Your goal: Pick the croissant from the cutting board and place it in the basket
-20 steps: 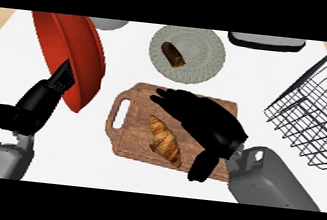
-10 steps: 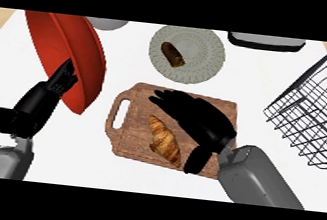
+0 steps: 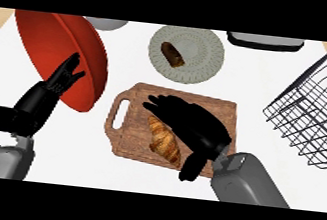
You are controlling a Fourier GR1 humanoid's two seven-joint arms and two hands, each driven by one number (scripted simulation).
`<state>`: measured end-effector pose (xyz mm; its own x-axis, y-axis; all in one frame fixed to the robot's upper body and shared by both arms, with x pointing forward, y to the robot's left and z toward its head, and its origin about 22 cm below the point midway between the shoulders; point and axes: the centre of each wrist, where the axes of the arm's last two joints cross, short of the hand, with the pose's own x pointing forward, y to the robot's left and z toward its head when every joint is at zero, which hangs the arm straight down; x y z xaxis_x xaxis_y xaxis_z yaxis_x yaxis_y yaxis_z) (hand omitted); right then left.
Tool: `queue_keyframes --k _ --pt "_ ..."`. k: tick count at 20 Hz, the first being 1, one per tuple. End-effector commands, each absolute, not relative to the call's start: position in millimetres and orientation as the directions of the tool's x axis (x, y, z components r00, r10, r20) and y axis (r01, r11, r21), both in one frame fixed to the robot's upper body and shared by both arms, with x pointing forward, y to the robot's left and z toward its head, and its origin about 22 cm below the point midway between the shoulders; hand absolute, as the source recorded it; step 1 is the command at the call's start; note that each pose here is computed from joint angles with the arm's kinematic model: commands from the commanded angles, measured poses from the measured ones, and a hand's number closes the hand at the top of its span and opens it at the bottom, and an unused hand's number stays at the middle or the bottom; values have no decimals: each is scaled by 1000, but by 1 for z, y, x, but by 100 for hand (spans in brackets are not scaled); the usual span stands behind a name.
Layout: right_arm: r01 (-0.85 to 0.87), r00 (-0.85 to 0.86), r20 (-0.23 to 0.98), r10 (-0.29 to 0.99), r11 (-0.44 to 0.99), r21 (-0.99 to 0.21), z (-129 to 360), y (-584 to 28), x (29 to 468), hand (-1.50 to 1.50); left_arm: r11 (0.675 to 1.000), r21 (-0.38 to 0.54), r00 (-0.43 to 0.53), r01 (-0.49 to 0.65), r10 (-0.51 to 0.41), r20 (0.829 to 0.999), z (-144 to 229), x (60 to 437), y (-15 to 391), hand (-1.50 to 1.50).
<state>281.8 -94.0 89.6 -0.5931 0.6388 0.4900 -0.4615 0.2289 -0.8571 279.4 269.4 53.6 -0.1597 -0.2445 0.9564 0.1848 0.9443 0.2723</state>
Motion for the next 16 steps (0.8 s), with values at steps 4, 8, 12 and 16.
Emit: queue_keyframes --k 4,8,12,16 --pt "-444 -610 413 677 140 -885 82 -100 281 -150 939 279 -170 200 -247 954 50 268 266 0" --pt "-443 -603 407 686 137 -886 61 -73 281 -150 943 269 -157 195 -241 958 61 281 275 0" --pt "-442 -593 409 694 144 -885 53 -68 266 -150 942 281 -171 183 -251 953 68 277 253 0" --pt "-441 -576 399 714 140 -886 52 -66 275 -150 944 283 -172 169 -255 952 62 272 261 0"
